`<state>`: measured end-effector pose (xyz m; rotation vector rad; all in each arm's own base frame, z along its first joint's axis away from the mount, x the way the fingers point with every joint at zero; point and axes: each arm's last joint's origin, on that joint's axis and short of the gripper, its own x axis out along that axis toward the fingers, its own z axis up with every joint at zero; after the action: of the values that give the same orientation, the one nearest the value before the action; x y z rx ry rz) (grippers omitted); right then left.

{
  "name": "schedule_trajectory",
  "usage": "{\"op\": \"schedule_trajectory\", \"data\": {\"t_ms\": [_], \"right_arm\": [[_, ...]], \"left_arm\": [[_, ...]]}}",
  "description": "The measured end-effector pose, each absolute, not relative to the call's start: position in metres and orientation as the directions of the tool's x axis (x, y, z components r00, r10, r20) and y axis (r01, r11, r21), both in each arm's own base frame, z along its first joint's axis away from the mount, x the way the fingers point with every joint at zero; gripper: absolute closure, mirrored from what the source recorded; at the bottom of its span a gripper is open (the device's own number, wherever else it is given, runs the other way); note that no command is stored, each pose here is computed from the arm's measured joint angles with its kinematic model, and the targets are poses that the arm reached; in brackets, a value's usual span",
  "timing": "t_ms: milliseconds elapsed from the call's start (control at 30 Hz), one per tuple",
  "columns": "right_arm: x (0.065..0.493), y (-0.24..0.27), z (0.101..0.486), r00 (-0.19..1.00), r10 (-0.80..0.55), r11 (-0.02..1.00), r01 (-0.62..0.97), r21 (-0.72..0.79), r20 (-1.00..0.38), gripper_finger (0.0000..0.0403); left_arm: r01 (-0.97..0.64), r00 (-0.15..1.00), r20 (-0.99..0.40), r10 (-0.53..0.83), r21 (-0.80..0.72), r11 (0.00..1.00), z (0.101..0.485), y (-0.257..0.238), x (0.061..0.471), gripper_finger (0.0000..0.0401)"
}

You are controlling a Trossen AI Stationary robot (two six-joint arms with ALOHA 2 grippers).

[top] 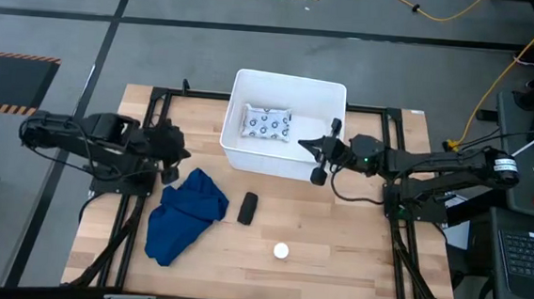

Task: Pick & place medical supplies in basket/bin
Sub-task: Put the blue cloth into the white bin

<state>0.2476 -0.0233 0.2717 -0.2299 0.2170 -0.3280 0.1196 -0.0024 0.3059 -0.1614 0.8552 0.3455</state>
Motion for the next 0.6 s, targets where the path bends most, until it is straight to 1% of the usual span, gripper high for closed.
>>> {"op": "schedule_trajectory", "data": {"t_ms": [67, 233, 433, 600], "right_arm": [[0.247, -0.023, 0.271, 0.923, -0.339, 0.921, 0.286, -0.263, -0.183, 0.0395], [0.247, -0.023, 0.269, 0.921, -0.337, 0.921, 0.279, -0.273, -0.197, 0.0395], [0.247, -0.023, 0.269, 0.921, -0.336, 0.916, 0.271, -0.296, -0.197, 0.0395], [0.247, -0.023, 0.269, 0.921, -0.336, 0.916, 0.271, -0.296, -0.197, 0.0395]], "left_arm": [[-0.384, 0.574, -0.792, 0.208, -0.035, 0.923, 0.307, -0.008, 0.124, 0.04], [-0.333, 0.524, -0.847, 0.091, -0.105, 0.937, 0.306, -0.029, 0.139, 0.0399], [-0.314, 0.412, -0.911, -0.014, -0.157, 0.936, 0.299, -0.044, 0.14, 0.0397], [-0.337, 0.394, -0.919, -0.017, -0.162, 0.928, 0.297, -0.047, 0.14, 0.0384]]}}
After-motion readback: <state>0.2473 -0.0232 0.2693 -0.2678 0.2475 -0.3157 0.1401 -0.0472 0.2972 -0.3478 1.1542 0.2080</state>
